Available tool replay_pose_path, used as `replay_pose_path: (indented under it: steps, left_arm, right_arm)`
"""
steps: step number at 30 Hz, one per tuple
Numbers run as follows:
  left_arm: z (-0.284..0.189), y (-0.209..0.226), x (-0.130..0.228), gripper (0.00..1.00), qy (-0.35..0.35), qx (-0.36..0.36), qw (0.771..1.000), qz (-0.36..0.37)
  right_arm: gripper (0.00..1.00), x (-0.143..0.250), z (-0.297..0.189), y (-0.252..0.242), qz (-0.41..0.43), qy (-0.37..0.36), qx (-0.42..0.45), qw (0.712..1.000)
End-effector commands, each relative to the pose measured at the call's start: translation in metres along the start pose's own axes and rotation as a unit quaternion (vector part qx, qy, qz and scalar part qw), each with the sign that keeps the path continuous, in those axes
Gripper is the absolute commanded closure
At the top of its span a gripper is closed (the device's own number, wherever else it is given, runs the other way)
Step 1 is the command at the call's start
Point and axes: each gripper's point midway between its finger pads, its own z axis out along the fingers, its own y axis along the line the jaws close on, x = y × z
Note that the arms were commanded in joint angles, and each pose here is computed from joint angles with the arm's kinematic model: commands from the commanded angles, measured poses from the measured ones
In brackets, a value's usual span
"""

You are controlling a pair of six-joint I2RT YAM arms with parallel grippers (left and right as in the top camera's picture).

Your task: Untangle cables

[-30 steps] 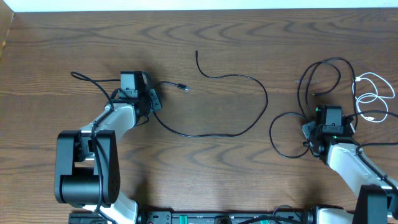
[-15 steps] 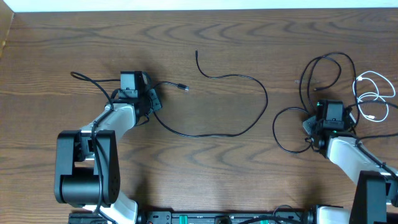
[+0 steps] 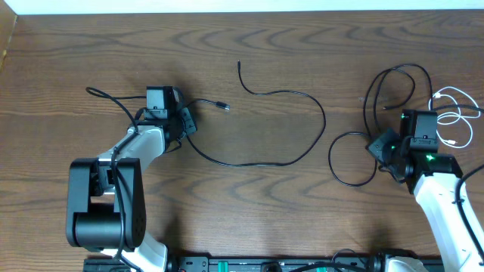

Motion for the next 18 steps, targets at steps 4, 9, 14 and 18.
replay_pose_path:
  steps: [4,9,14,18]
  left_arm:
    - [0.004,0.004,0.004,0.76,0.007,-0.004,1.000,-0.003]
    - [0.004,0.003,0.004,0.76,0.007,-0.004,1.000,-0.003]
    - [0.003,-0.007,0.008,0.76,0.019,0.026,0.999,-0.003]
    - [0.003,-0.008,0.008,0.76,0.018,0.029,0.999,-0.003]
  right_arm:
    - [0.97,0.026,0.000,0.040,-0.046,0.054,-0.081,0.994]
    - [0.94,0.040,0.003,0.058,-0.079,0.063,-0.098,0.990]
    - [0.91,0.060,0.010,0.075,-0.113,0.080,-0.111,0.984]
    - [0.91,0.076,0.020,0.082,-0.134,0.097,-0.111,0.980]
